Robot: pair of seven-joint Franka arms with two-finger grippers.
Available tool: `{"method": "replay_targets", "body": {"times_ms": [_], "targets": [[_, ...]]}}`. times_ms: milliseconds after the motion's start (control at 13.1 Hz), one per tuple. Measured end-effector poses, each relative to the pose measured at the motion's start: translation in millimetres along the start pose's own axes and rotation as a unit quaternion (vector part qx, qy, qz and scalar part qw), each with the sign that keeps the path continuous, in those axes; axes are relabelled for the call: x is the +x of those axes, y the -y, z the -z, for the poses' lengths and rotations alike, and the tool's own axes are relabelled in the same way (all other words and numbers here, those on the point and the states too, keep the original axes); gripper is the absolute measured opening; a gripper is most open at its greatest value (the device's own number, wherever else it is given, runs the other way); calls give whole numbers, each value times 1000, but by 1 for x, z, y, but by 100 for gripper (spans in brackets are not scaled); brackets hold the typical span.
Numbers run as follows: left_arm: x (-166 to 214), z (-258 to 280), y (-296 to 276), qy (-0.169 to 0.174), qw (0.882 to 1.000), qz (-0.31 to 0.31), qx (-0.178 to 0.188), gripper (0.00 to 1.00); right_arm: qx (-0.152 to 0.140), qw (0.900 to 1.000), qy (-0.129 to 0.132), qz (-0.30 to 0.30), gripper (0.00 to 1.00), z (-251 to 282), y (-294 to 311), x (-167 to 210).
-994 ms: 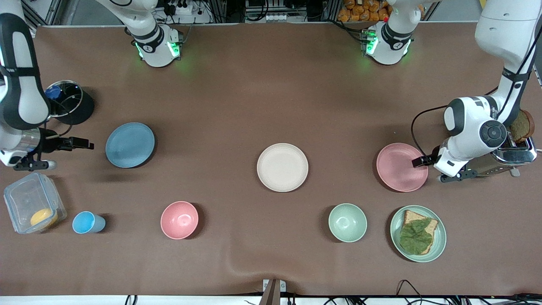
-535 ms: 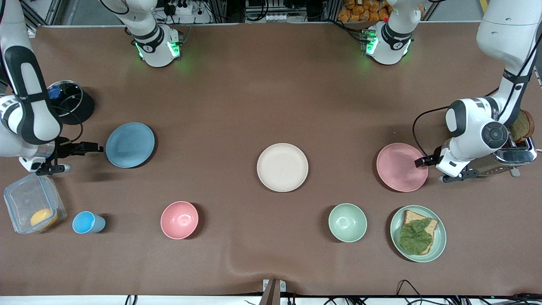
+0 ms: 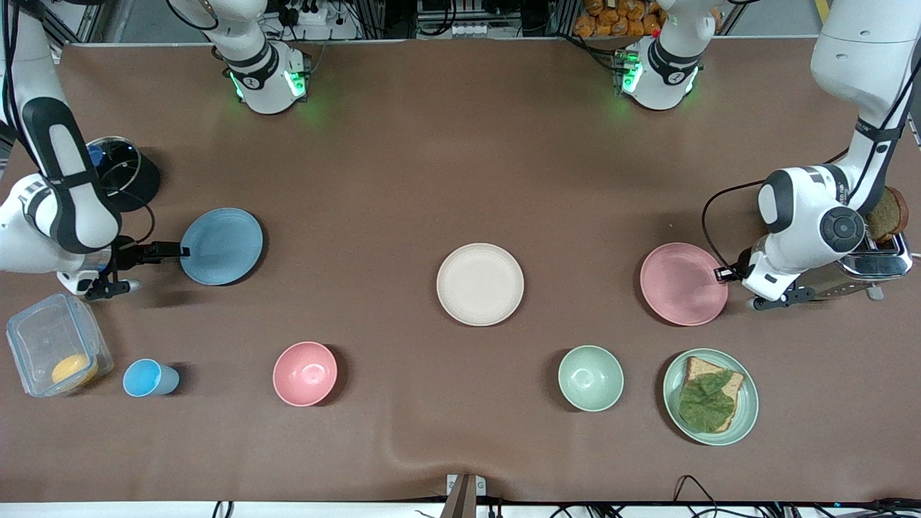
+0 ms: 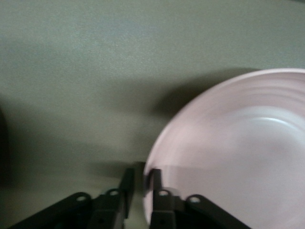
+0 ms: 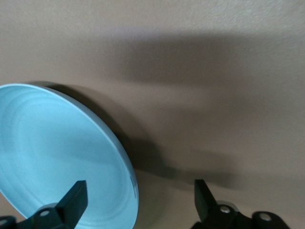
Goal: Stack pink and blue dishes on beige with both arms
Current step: 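Grasp the pink plate with the left gripper while the right gripper grasps the blue plate, then carry the pink plate onto the beige plate while the right gripper lifts the blue plate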
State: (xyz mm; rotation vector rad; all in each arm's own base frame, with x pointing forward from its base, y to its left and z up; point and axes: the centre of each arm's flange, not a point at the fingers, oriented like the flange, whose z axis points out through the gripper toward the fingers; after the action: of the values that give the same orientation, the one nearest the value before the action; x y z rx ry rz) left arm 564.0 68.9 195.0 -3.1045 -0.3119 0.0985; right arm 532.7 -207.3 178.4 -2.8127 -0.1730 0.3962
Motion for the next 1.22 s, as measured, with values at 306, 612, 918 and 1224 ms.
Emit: {"method": "replay_targets", "body": {"times_ms": [306, 612, 918, 1224], "targets": [[5, 7, 10, -10, 999, -53, -2, 6, 7, 1000, 13, 9, 60, -9, 8, 3], [15, 51, 6, -30, 994, -108, -3, 5, 12, 1000, 20, 11, 15, -11, 11, 3], [21, 145, -73, -8, 994, -107, -33, 5, 21, 999, 33, 20, 3, -3, 19, 9], [0, 195, -178, 6, 993, -104, -52, 5, 31, 998, 43, 31, 3, 28, 27, 21]]}}
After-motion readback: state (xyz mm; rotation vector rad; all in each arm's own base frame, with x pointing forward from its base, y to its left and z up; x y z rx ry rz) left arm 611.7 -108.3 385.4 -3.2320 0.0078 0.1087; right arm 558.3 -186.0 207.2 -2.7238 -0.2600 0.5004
